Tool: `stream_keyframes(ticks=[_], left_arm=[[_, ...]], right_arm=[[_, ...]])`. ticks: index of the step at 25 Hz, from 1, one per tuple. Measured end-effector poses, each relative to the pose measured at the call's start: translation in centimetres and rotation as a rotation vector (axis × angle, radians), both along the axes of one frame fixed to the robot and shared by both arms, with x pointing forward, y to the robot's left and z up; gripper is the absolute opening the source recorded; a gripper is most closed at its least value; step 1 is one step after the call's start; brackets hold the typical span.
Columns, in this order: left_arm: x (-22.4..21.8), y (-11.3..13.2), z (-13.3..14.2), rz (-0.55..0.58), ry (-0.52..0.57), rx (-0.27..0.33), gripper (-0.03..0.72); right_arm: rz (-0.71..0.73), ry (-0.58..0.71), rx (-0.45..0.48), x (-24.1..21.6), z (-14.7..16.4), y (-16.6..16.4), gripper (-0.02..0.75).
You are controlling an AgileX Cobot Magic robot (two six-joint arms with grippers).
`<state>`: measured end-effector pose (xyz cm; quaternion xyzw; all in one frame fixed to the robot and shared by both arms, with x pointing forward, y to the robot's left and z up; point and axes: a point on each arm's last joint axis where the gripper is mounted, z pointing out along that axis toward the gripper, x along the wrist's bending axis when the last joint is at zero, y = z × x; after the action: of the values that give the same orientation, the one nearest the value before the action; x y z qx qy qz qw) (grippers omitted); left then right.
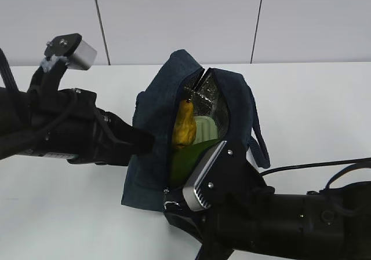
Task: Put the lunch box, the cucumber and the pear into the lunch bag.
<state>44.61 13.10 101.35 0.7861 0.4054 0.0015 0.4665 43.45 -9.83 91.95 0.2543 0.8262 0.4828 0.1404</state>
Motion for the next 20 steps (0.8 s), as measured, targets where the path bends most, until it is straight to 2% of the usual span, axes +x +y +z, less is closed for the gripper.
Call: stream_keyframes(ticks=[6,15,20], left_arm=[[0.0,0.0,-0.1,-0.001,0.004,0.002,0.003],[0.0,-0.1,-0.1,-0.001,0.008,-0.003,0.003],[0.0,-0.1,-0.1,-0.004,0.011,-0.006,0.003]], right_arm=[[-0.026,-0.011,-0.054,-0.4,1.8,-0.9,0.0],[-0.04,-0.089,-0.009,-1.2,5.0,-1.8,0.0],[-0.042,-0.111,0.009,-1.3,5.8,-2.0,0.0]])
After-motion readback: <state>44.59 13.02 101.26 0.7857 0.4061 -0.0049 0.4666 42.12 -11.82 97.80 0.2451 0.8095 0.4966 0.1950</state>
